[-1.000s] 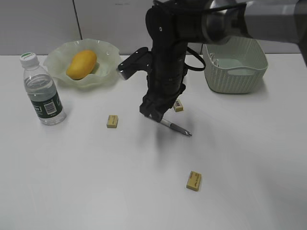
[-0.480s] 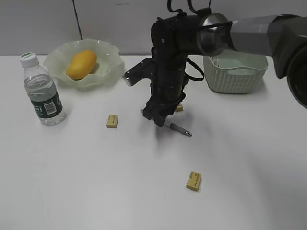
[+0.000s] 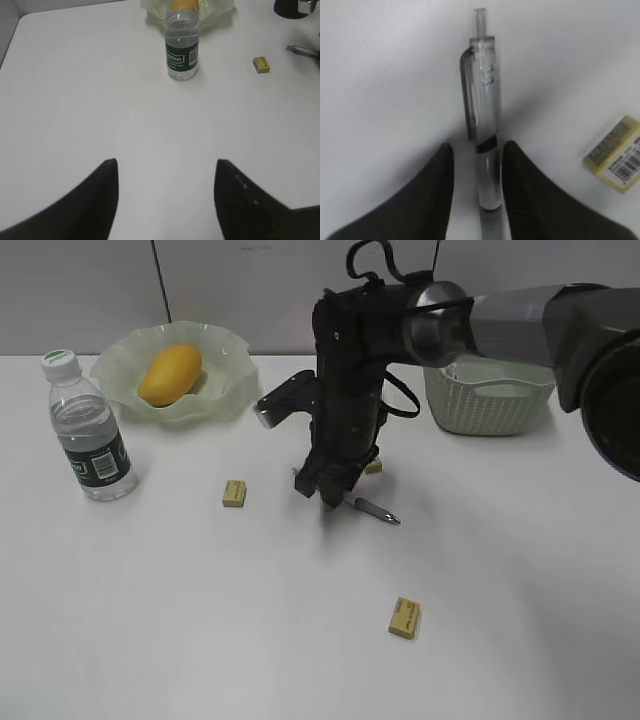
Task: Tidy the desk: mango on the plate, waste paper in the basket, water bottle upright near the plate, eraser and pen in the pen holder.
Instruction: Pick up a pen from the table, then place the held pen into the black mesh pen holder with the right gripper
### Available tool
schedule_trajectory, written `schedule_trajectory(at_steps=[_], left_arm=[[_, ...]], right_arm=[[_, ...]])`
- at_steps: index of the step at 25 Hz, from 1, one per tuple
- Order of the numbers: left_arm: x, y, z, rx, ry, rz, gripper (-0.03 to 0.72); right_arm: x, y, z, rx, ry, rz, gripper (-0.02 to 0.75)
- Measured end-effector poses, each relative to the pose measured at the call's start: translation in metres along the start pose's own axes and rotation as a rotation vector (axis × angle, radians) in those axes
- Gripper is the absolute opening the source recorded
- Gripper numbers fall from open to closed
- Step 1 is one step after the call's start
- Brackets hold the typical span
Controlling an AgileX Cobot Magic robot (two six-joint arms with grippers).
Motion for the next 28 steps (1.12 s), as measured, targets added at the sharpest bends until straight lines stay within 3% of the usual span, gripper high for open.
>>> schedule_trajectory(at_steps=[6, 10, 17, 23, 28], left_arm=[[0.0, 0.0, 0.0, 0.0, 0.0, -0.001, 0.465], [0.0, 0.0, 0.0, 0.0, 0.0, -0.001, 0.465], [0.0, 0.0, 0.0, 0.0, 0.0, -0.001, 0.465], [0.0, 0.0, 0.0, 0.0, 0.0, -0.001, 0.465], [0.0, 0.0, 0.0, 0.0, 0.0, -0.001, 0.463]], right_arm=[[0.002, -0.009, 0.0, 0.001, 0.004, 0.016, 0.246], [0.001, -0.008, 0.0, 0.0, 0.006, 0.02, 0.113], [-0.005, 0.003, -0.002, 0.001, 0.007, 0.022, 0.113], [-0.019, 0.069, -0.002, 0.009, 0.005, -0.072, 0.113], [-0.04, 0.15, -0.008, 0.041, -0.002, -0.277, 0.113]])
Point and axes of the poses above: a point on each arm's last joint axis where the gripper is mounted, y pointing back along that axis away from the gripper, z along the wrist's bending axis when the last joint is at zero, x = y × z, the point moved 10 cm from there along -y, pointing out along that axis toward the gripper, and after that the axes turned 9 degrees about -y, right-handed, at the moved point
